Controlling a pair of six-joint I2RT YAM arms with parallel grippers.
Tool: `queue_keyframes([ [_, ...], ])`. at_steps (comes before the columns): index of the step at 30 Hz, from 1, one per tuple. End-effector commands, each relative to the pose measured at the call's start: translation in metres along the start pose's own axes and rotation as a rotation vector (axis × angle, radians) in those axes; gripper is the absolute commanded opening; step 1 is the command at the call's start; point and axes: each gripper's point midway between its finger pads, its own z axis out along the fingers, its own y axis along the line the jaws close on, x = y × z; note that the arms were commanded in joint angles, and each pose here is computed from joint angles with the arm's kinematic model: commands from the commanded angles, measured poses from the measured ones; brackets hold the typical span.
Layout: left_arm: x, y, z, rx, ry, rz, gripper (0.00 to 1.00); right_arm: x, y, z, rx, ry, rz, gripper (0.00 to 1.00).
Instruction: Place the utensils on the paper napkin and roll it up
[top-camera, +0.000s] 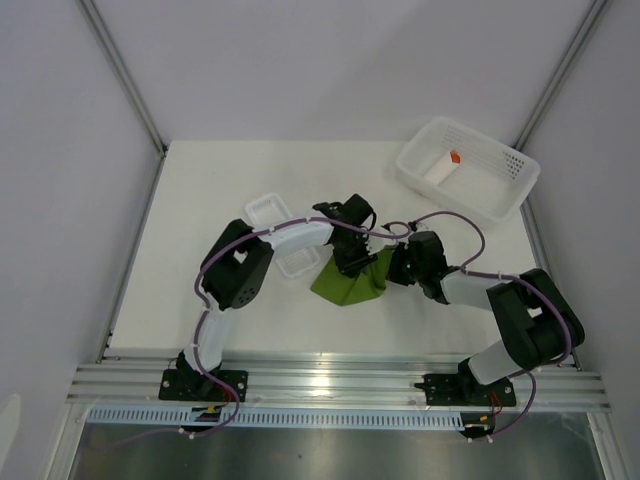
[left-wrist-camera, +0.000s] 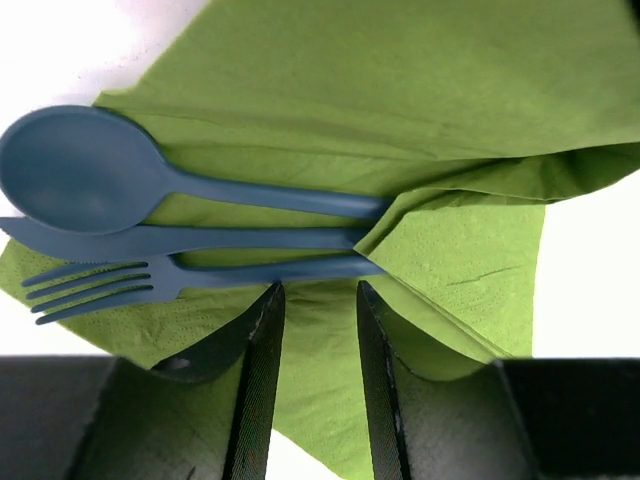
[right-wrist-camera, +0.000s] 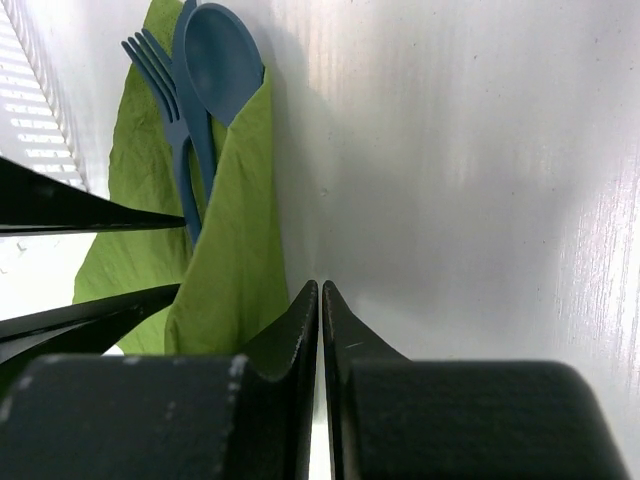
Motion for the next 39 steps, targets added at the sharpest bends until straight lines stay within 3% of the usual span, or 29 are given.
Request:
queue_keyframes([
  [1,-0.016,0.005,0.0,-0.014,-0.042,0.009,0.39,-0.008,0.012,0.001,-0.053,-0.022,-0.013,0.06],
  [9,-0.022,0.007,-0.008,-0.027,-0.052,0.033,0.39,-0.007,0.014,0.004,-0.062,-0.026,0.003,0.06],
  [17,-0.023,-0.004,-0.044,-0.047,-0.125,0.033,0.4,-0.027,0.01,-0.003,0.016,-0.08,-0.065,0.07],
  [26,0.003,0.012,-0.055,-0.078,-0.062,-0.093,0.4,-0.049,0.006,-0.009,0.132,-0.156,-0.19,0.08],
  [31,0.024,0.016,-0.05,-0.075,-0.013,-0.16,0.39,-0.049,0.03,-0.01,0.101,-0.182,-0.267,0.08],
  [39,0.025,0.02,-0.052,-0.074,-0.027,-0.206,0.4,-0.031,0.055,-0.007,0.039,-0.188,-0.308,0.07],
])
